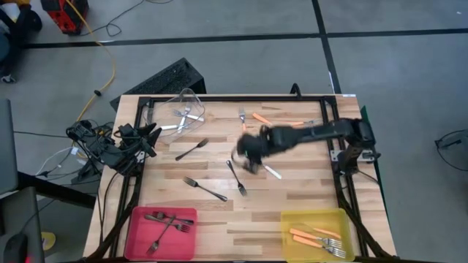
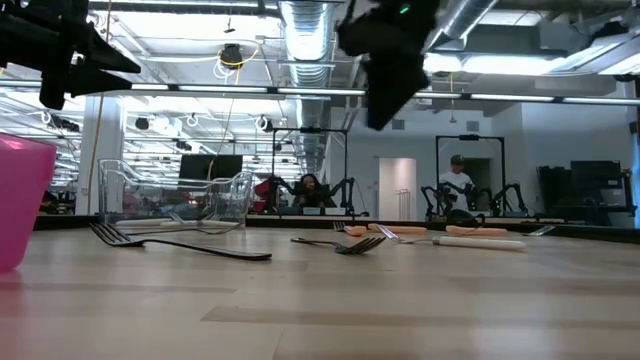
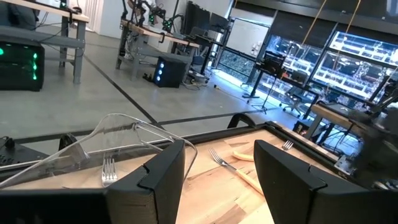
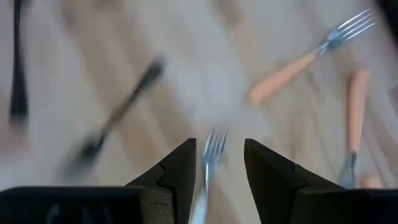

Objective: Sort silverware by color (type)
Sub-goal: Put the orange fork into the yellow bin

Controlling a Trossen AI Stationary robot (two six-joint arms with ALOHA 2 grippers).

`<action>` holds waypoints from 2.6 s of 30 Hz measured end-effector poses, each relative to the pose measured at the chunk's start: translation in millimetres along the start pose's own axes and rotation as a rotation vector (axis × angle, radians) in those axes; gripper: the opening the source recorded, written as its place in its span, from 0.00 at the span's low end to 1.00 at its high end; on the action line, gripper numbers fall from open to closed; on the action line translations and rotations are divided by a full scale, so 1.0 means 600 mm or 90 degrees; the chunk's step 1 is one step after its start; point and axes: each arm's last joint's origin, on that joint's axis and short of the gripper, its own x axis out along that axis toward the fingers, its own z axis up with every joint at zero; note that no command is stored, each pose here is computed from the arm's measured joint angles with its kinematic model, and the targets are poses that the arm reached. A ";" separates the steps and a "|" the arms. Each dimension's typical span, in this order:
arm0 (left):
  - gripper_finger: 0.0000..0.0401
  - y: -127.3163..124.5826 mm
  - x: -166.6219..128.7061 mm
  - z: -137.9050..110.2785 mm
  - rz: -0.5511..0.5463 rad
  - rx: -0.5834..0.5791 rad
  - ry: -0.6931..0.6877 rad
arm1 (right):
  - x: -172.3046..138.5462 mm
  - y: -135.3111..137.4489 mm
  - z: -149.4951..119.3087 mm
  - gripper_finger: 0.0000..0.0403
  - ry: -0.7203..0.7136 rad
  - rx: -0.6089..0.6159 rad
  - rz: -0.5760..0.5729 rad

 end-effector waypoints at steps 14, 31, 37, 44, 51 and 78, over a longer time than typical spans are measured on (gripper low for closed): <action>0.44 0.000 0.000 0.000 0.000 -0.002 0.000 | 0.065 -0.148 0.073 0.39 -0.149 0.309 -0.028; 0.44 0.000 0.000 0.000 0.001 -0.002 0.000 | 0.148 -0.146 0.014 0.39 -0.180 0.388 -0.075; 0.44 0.000 0.000 0.000 0.001 -0.005 -0.001 | 0.165 -0.146 0.002 0.39 -0.220 0.408 -0.090; 0.44 0.000 0.000 0.000 0.001 -0.006 -0.001 | 0.182 -0.129 -0.008 0.39 -0.256 0.387 -0.095; 0.44 0.000 0.000 0.000 0.001 -0.006 -0.001 | 0.243 -0.098 -0.004 0.41 -0.246 0.320 -0.094; 0.44 0.000 0.000 0.000 0.001 -0.011 -0.001 | 0.273 -0.115 -0.003 0.57 -0.196 0.379 -0.153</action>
